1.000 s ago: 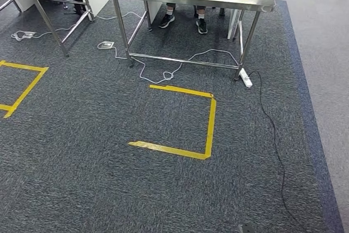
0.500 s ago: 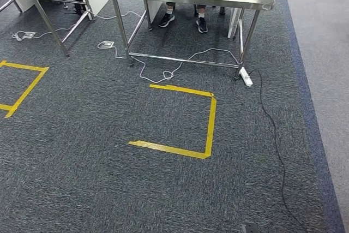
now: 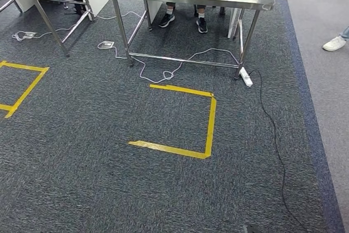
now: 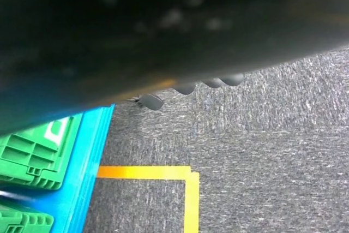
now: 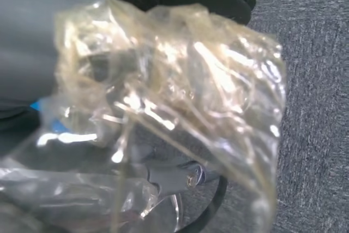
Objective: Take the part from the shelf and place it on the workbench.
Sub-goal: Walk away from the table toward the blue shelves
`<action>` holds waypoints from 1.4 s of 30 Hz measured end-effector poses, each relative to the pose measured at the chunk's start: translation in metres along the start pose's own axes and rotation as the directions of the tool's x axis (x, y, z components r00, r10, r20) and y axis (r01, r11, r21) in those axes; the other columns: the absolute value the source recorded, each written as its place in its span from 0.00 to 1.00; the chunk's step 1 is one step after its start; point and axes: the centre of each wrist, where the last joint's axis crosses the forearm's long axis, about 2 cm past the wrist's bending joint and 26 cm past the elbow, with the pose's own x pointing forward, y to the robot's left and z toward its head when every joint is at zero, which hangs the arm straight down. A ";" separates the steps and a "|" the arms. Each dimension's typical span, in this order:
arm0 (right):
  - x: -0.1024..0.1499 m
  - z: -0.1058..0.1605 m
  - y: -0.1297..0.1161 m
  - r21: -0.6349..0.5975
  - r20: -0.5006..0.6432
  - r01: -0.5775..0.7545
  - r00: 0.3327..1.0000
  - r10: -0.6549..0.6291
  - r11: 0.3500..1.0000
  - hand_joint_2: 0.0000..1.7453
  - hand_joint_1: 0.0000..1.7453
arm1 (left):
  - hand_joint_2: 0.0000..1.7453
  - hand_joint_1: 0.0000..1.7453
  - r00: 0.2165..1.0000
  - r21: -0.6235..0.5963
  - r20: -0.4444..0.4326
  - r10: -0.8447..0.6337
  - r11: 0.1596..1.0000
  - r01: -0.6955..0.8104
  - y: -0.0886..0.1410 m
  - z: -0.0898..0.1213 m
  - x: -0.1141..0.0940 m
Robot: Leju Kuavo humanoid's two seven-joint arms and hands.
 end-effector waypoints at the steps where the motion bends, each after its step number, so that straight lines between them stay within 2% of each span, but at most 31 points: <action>1: 0.000 0.000 0.000 -0.001 0.001 0.003 1.000 -0.003 1.000 0.00 0.00 | 0.00 0.00 1.000 -0.002 0.000 -0.001 1.000 0.001 0.000 0.000 0.000; 42: -0.009 0.003 0.000 -0.062 0.005 0.050 0.999 -0.050 0.997 0.00 0.00 | 0.00 0.00 0.998 0.004 -0.039 0.040 0.999 -0.040 0.000 0.001 -0.003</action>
